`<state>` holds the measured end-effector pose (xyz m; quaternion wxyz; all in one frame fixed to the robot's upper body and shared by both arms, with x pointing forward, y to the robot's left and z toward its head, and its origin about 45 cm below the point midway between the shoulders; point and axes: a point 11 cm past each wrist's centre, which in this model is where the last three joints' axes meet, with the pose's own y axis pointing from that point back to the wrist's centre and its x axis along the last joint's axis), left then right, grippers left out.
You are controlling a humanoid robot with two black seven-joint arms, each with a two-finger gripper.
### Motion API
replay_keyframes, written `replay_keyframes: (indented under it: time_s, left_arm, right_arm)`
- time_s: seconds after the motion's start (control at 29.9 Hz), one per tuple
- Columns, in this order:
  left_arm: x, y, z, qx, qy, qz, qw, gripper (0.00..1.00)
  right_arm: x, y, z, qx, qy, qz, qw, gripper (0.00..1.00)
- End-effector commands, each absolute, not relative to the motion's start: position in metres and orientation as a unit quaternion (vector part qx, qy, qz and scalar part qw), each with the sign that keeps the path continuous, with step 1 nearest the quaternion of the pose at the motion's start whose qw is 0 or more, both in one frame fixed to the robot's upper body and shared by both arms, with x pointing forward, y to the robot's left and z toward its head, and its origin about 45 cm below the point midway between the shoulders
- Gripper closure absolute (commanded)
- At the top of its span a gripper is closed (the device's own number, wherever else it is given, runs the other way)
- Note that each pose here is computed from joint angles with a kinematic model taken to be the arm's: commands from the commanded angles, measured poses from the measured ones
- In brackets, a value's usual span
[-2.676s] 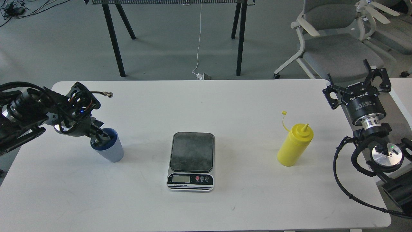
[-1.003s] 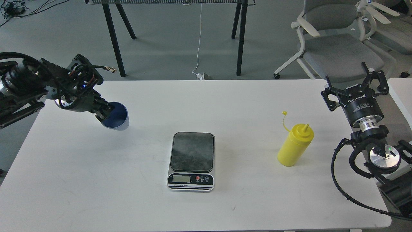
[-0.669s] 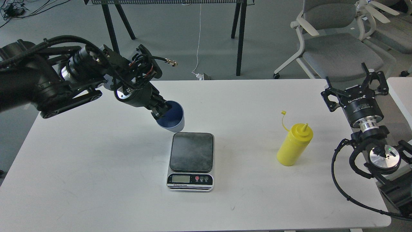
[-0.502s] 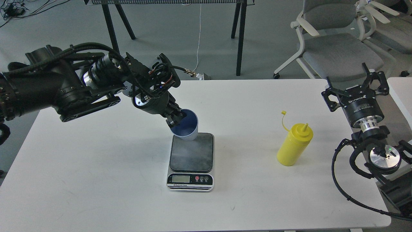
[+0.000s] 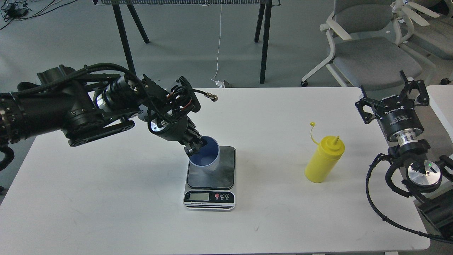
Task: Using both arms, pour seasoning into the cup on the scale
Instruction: 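Lift the blue cup and carry it onto the scale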
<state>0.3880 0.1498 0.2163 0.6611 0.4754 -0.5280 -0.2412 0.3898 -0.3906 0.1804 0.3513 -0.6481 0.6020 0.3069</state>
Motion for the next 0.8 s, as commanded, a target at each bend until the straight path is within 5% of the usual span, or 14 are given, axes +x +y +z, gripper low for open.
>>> replay_keyframes:
  time_s: [0.0, 0.4, 0.77]
  left_arm:
    - [0.386, 0.146, 0.215, 0.471, -0.529, -0.243, 0.663, 0.93]
    - [0.377, 0.144, 0.199, 0.465, -0.516, -0.252, 0.674, 0.87]
    - [0.383, 0.134, 0.217, 0.44, -0.49, -0.205, 0.724, 0.5]
  right_arm:
    - [0.39, -0.391, 0.18, -0.648, 0.602, 0.307, 0.352, 0.0]
    - [0.387, -0.395, 0.179, -0.646, 0.606, 0.306, 0.348, 0.0]
    - [0.387, -0.394, 0.179, -0.647, 0.605, 0.307, 0.348, 0.0]
